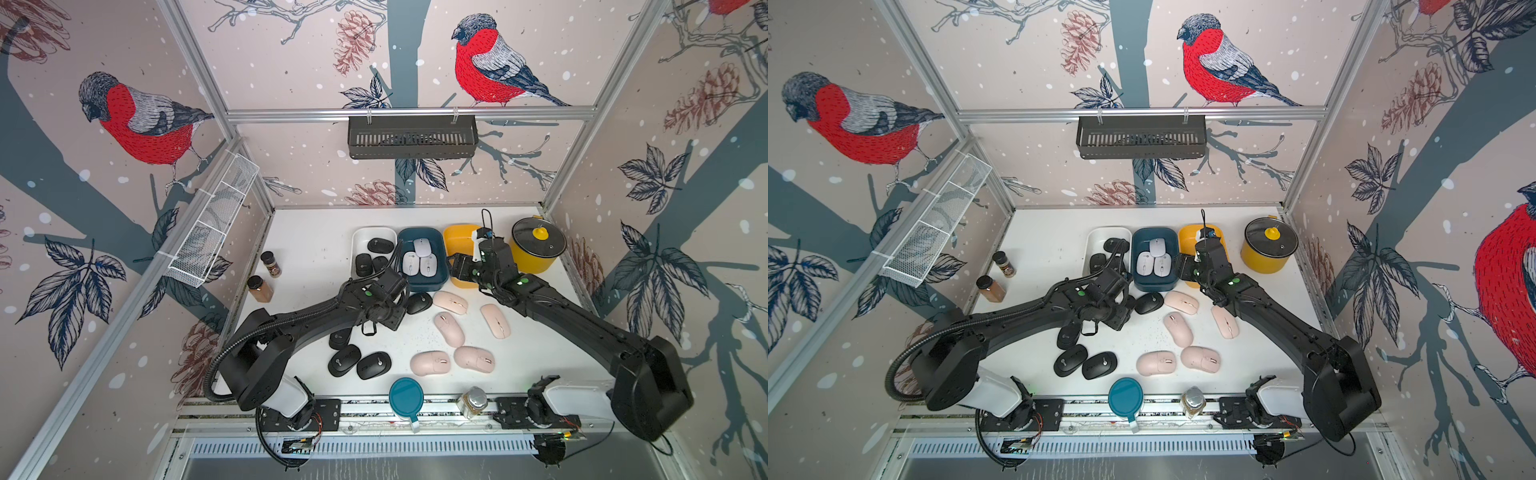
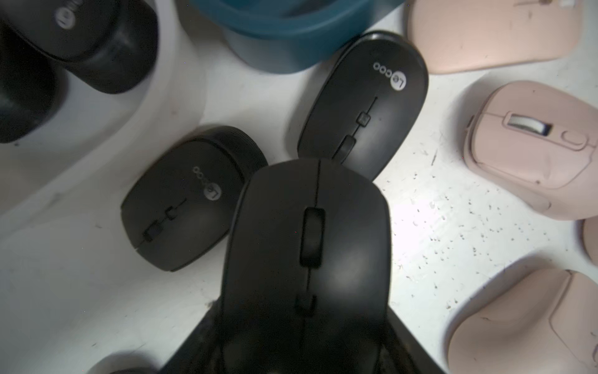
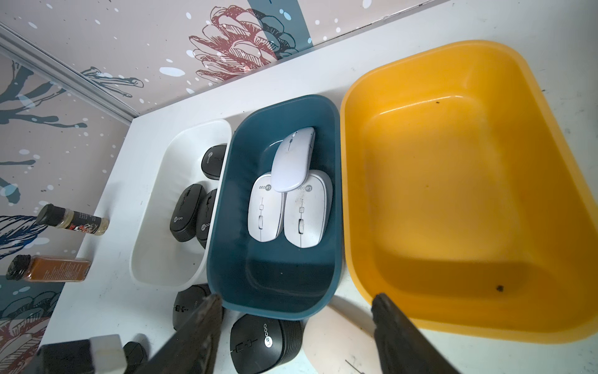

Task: Place the mice by color into the storage box
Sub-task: Pick up the mouse from the center of the board, then place the mouse in the storage box.

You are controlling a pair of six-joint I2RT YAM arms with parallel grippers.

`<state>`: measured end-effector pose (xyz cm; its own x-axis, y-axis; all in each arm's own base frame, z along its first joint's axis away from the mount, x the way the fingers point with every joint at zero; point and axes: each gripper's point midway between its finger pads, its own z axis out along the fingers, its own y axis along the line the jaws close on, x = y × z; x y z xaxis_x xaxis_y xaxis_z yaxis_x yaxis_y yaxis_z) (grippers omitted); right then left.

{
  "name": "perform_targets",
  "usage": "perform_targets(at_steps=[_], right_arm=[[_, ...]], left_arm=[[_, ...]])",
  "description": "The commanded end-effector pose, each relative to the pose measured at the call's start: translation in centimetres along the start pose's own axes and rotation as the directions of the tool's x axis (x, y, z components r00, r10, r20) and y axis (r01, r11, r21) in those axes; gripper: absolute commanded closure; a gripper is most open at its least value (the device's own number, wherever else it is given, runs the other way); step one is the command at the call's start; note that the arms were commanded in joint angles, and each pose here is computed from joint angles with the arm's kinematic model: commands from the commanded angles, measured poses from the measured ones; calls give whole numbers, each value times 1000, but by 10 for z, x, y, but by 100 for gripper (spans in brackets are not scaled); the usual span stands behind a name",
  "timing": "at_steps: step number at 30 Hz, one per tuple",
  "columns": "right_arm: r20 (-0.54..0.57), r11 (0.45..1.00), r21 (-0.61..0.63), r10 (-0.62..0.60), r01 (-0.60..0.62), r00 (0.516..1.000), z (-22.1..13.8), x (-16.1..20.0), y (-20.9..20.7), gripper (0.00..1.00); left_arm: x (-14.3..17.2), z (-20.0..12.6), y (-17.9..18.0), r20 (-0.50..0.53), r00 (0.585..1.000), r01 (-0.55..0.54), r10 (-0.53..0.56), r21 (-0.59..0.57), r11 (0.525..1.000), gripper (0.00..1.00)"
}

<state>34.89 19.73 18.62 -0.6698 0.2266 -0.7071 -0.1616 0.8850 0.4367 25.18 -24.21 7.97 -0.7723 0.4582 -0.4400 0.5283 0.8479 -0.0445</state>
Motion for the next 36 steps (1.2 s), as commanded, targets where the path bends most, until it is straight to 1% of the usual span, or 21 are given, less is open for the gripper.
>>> perform_targets(at_steps=[1,3,4,11,16,19,22,27,33,36], right_arm=[[21,1000,-6,15,-15,1000,-4,-6,3,26],[26,1000,-5,13,-13,1000,-6,-7,3,26],[26,1000,-3,13,-13,1000,-6,-7,3,26],[38,1000,6,7,-7,999,-11,-12,2,26],[49,1000,10,6,-7,999,-13,-15,2,26],[51,1000,6,5,-5,999,-13,-17,4,26],[47,1000,7,1,-1,999,-12,-18,5,26],[48,1000,8,2,-2,999,-11,-18,5,26],[45,1000,12,-1,1,999,-9,-18,4,26],[47,1000,18,0,-1,999,-8,-18,3,26]], left_arm=[[-13,-13,9,46,998,54,-51,-58,997,48],[-15,-17,14,57,996,69,-64,-83,994,47],[-30,-26,13,90,994,76,-69,-80,994,47],[-78,-58,19,211,973,121,-97,-101,988,47],[-115,-79,27,298,946,170,-130,-111,979,47],[-131,-84,36,334,929,204,-157,-112,973,47],[-139,-84,48,355,914,247,-196,-105,963,47],[-151,-81,69,397,891,293,-221,-129,947,47],[-154,-63,97,395,880,351,-265,-164,922,46],[-154,-49,113,390,866,399,-314,-159,903,46]])
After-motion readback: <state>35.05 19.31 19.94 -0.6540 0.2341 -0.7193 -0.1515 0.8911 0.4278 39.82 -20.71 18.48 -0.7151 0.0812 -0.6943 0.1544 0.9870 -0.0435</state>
